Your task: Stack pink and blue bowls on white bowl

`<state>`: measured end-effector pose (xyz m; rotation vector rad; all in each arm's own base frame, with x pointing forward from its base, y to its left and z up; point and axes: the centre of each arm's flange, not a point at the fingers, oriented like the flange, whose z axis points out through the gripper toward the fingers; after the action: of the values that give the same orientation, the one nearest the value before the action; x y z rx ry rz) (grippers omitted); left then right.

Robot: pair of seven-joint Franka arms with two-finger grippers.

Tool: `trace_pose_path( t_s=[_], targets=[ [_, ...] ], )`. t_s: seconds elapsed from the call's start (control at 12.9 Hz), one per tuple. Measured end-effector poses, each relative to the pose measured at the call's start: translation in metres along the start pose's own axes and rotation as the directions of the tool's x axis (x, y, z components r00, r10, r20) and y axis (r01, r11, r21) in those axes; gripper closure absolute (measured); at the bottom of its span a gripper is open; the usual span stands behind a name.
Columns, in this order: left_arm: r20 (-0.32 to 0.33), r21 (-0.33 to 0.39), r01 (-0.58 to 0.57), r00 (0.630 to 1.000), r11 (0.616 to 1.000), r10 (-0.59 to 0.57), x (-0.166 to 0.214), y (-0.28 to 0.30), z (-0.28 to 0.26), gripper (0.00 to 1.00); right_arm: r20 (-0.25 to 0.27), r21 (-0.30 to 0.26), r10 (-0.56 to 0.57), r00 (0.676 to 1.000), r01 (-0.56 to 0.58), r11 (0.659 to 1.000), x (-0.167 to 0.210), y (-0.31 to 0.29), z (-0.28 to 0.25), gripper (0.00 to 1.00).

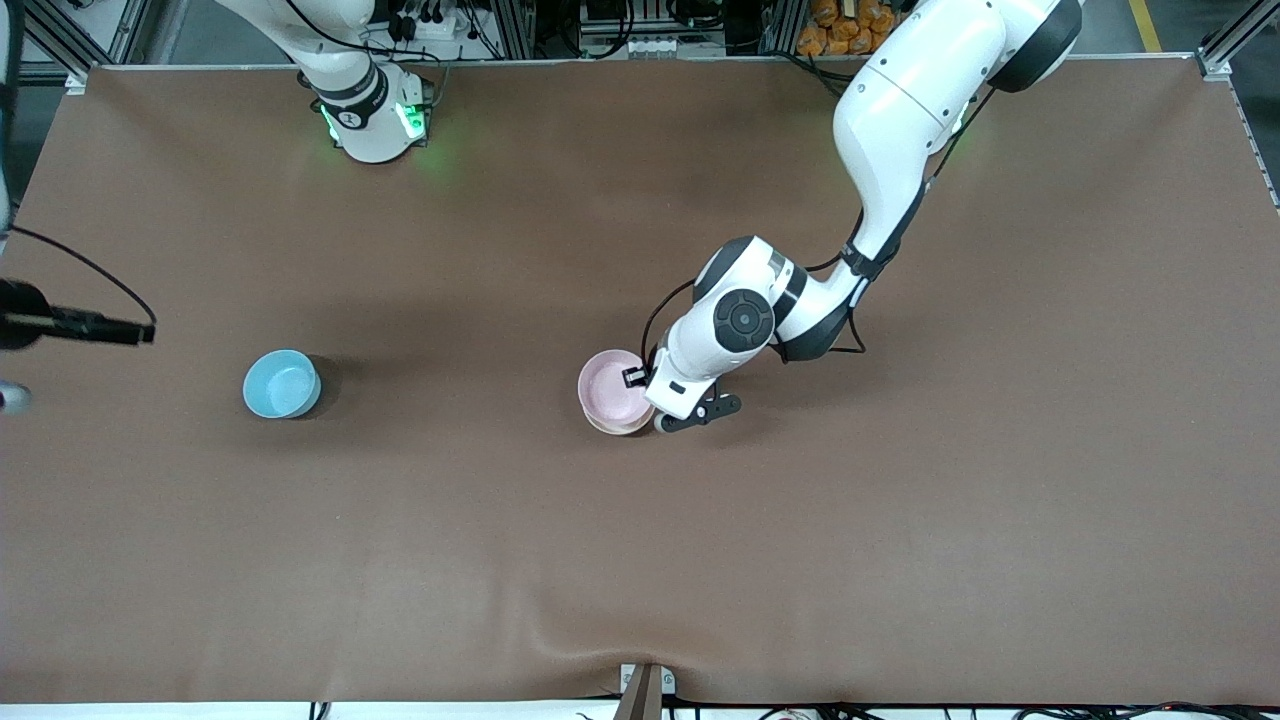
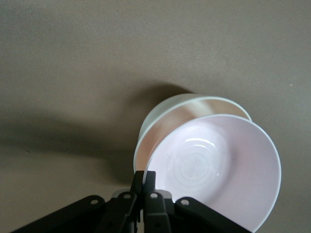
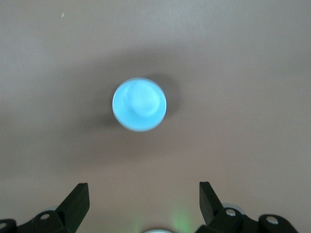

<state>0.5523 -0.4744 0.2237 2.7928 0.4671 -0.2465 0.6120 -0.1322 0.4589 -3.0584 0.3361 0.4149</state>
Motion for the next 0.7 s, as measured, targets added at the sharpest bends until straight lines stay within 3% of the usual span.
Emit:
trace_pose_path(
  t_s=[0.31, 0.47, 0.54, 0.7],
  targets=[
    [-0.01, -0.009, 0.007, 1.0, 1.0, -0.007, 0.005, -0.002, 0.006, 0.97, -0.077, 0.003, -0.094, 0.993, 0.095, 0.996, 0.034, 0.013, 0.113, 0.0],
    [-0.016, -0.015, 0.008, 1.0, 1.0, -0.008, 0.006, -0.002, 0.005, 0.97, -0.072, 0.002, -0.114, 0.991, 0.115, 0.993, 0.028, 0.013, 0.157, 0.0],
    [-0.018, -0.018, 0.008, 1.0, 1.0, -0.008, 0.007, -0.002, 0.005, 0.92, -0.066, 0.003, -0.118, 0.991, 0.118, 0.993, 0.025, 0.013, 0.171, 0.0],
    [-0.027, -0.027, 0.006, 1.0, 1.0, -0.007, 0.008, -0.001, 0.003, 0.73, -0.073, 0.005, -0.139, 0.988, 0.14, 0.99, 0.022, 0.027, 0.189, 0.02]
  ],
)
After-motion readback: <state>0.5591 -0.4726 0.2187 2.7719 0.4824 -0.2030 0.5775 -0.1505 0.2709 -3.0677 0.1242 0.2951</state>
